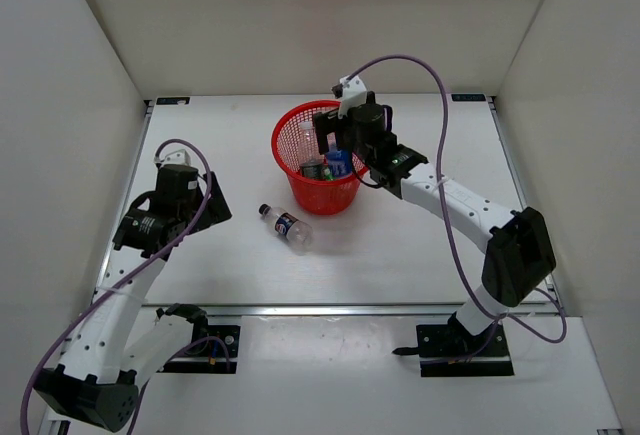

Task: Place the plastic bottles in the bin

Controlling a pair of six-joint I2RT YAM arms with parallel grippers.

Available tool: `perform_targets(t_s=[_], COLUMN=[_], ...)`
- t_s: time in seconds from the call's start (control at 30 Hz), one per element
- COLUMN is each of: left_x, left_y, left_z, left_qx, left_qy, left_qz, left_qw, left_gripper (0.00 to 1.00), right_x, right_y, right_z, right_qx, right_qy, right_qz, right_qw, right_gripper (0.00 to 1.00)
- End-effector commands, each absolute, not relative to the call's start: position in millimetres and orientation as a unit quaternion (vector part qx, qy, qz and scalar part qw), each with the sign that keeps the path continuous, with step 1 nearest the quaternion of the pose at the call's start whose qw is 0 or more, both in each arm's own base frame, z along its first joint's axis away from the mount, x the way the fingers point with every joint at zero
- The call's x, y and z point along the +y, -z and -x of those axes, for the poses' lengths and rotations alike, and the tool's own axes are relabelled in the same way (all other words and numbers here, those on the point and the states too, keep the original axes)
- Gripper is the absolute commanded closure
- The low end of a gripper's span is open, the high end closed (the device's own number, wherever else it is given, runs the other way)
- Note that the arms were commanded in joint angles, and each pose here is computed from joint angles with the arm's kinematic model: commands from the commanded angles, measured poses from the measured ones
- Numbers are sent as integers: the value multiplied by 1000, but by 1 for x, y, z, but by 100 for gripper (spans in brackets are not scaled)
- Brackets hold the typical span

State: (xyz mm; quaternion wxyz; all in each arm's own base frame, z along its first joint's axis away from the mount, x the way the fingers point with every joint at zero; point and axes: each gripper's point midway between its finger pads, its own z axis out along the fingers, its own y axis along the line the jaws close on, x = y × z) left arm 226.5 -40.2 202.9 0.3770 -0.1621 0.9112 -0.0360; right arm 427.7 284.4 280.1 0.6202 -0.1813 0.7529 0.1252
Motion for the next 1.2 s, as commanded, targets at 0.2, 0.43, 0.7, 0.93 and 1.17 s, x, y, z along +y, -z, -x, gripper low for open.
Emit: perform_targets(t_s=[0.2,0.43,0.7,0.93,1.17], left_x=[-50,-61,-88,-96,-120], left_y=[-199,-195,-176,-162,-140], left_z=[-229,-236,-245,-248,-266], left_qx=[915,914,924,923,910], left_qy=[56,80,117,121,168], left_qz=[146,145,149,185,235], left_qw=[373,370,333,314,297], left_gripper=[1,1,1,2,1], right_x=[264,175,22,-22,-22], right_y=[-372,-353,-254,-221,-212], right_z=[-412,-375,-294,-260,-255], right_qx=[681,741,823,845,841], right_qy=[-102,-105,-8,26,41], right_qz=[140,38,-96,-126,-124], right_qw=[711,662,559,518,525], right_gripper=[1,1,1,1,0])
